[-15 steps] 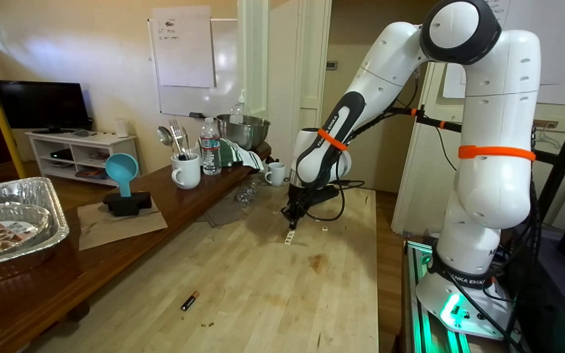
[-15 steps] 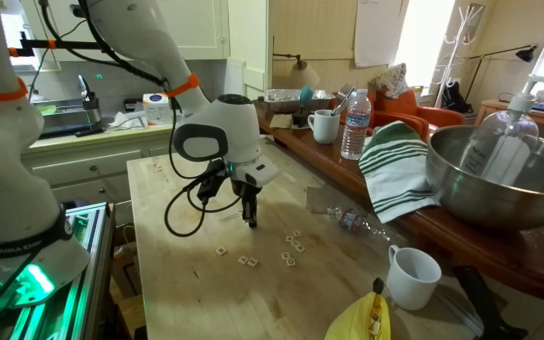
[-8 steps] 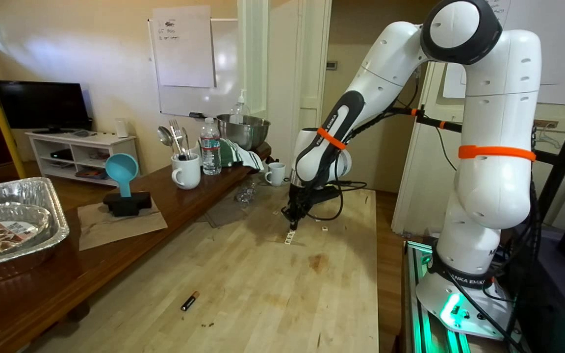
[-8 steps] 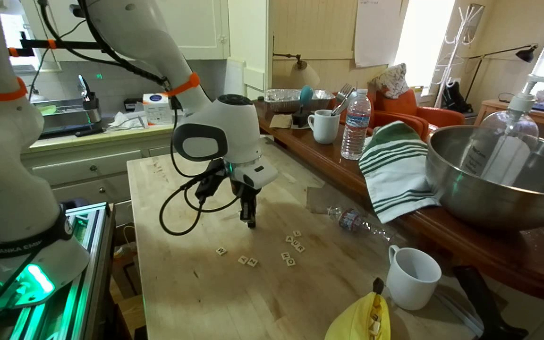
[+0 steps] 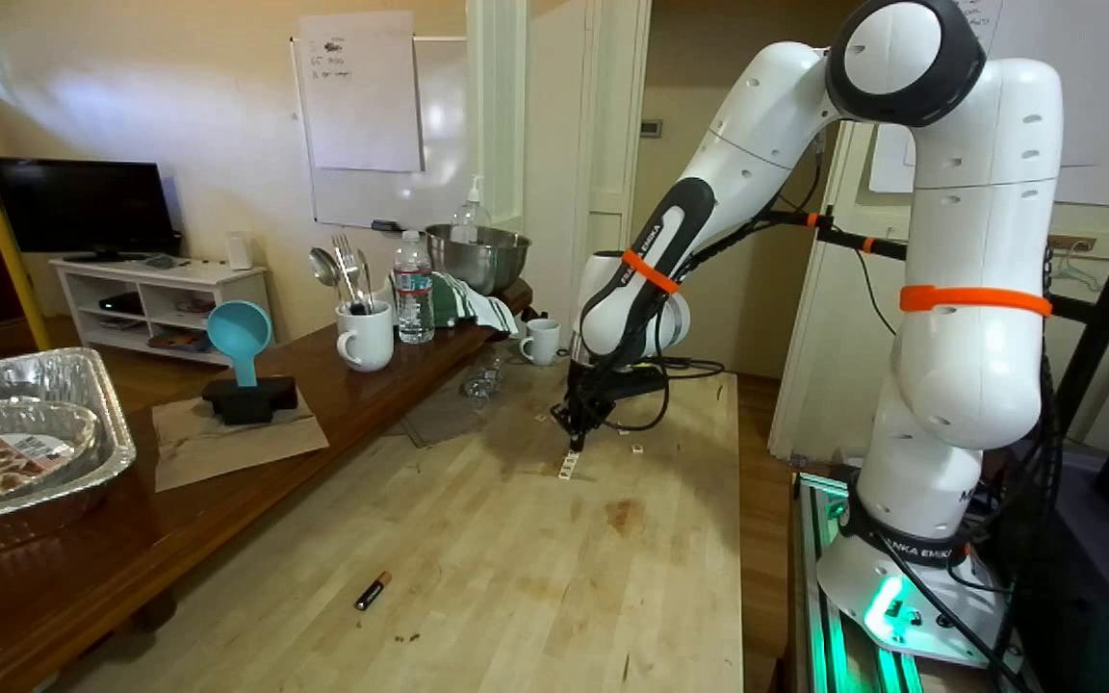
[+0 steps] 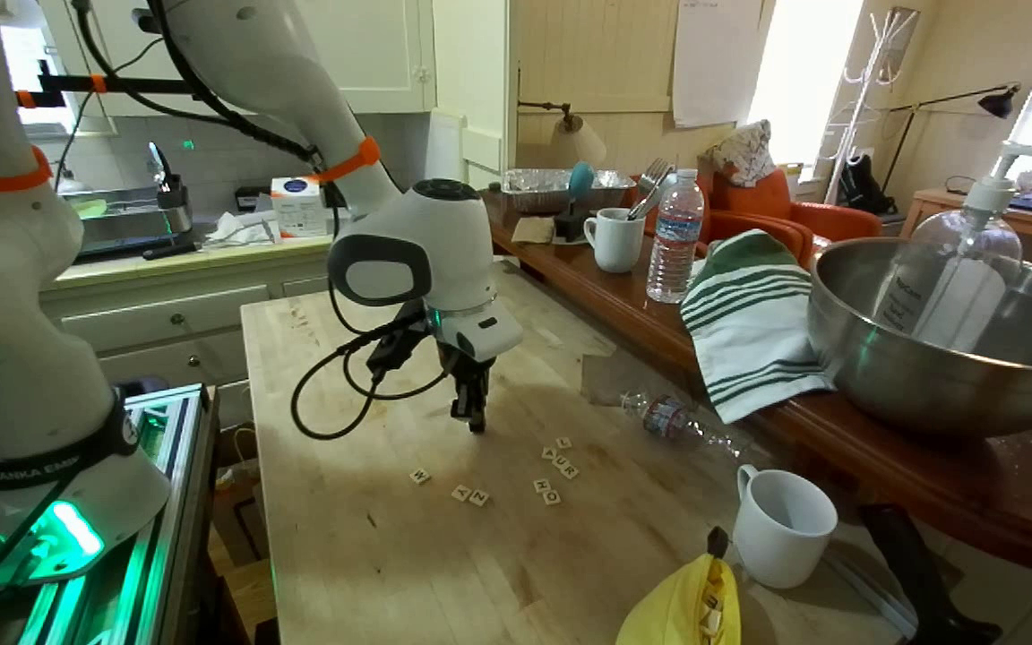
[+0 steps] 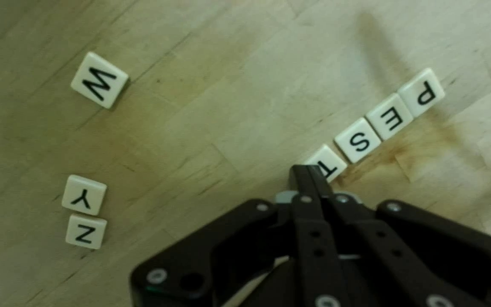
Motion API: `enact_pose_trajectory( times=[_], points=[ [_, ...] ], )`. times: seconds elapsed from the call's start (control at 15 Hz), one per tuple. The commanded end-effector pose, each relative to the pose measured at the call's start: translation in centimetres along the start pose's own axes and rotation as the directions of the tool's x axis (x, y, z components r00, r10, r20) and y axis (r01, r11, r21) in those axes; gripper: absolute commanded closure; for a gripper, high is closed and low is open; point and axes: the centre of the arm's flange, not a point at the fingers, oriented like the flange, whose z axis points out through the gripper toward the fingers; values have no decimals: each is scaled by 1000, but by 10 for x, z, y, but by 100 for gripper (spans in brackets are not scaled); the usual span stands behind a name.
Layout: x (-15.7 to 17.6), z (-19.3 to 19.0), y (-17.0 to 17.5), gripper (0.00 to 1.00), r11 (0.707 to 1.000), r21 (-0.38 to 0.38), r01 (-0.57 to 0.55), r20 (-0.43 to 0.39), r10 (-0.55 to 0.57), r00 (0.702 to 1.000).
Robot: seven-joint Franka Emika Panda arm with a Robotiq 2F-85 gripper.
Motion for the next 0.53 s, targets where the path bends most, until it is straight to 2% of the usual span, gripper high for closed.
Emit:
enact_pose_trajectory(
  times=[0.0, 0.47],
  points=[
    [-18, 32, 4, 100, 998, -25, -50, 96, 52, 994],
    [-20, 33, 1, 100, 998, -20, -64, 105, 66, 992]
  ],
)
